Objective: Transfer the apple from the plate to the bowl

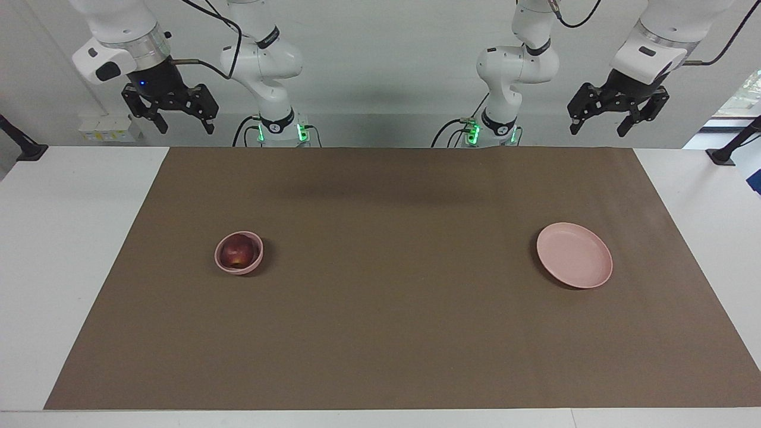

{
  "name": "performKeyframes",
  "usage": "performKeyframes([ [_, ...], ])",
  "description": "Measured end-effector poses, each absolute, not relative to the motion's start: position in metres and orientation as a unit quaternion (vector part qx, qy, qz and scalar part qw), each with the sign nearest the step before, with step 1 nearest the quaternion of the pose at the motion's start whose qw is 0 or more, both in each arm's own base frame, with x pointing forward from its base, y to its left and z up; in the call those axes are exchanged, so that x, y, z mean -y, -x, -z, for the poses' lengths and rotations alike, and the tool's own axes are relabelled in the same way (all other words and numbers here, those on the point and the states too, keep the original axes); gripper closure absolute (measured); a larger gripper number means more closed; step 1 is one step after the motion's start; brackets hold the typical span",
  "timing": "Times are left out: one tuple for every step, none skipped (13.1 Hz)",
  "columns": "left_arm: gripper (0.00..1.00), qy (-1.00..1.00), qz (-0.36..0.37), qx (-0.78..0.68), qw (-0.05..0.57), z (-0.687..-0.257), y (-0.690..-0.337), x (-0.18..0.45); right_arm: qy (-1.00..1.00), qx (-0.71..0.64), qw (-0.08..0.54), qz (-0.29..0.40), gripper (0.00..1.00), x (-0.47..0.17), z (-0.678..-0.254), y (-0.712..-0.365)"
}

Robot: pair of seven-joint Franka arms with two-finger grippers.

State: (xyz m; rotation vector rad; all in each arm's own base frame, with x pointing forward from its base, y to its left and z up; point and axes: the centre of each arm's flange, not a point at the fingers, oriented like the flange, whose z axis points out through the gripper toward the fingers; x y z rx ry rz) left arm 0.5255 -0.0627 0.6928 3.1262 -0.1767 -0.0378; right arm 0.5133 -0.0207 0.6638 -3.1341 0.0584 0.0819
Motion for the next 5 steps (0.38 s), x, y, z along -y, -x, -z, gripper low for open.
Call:
performKeyframes([
  [0.0, -0.998, 0.012, 0.056, 0.005, -0.693, -0.5256, 0.0626, 0.999, -0.019, 0.003, -0.026, 0.0, 0.0207, -0.6638, -0.5134],
  [0.0, -0.998, 0.011, 0.056, 0.005, -0.693, -0.5257, 0.0624, 0.999, -0.019, 0.003, -0.025, 0.0, 0.0207, -0.664, -0.5134],
  [0.0, -0.998, 0.011, 0.056, 0.005, -0.6931, -0.5258, 0.0621, 1.0, -0.019, 0.003, -0.025, 0.0, 0.0207, -0.6641, -0.5134],
  [0.0, -0.998, 0.01, 0.055, 0.005, -0.6932, -0.526, 0.0617, 1.0, -0.019, 0.003, -0.025, 0.0, 0.0207, -0.6641, -0.5133],
  [0.0, -0.998, 0.01, 0.055, 0.005, -0.6933, -0.5261, 0.0613, 1.0, -0.019, 0.003, -0.025, 0.0, 0.0206, -0.6642, -0.5133],
])
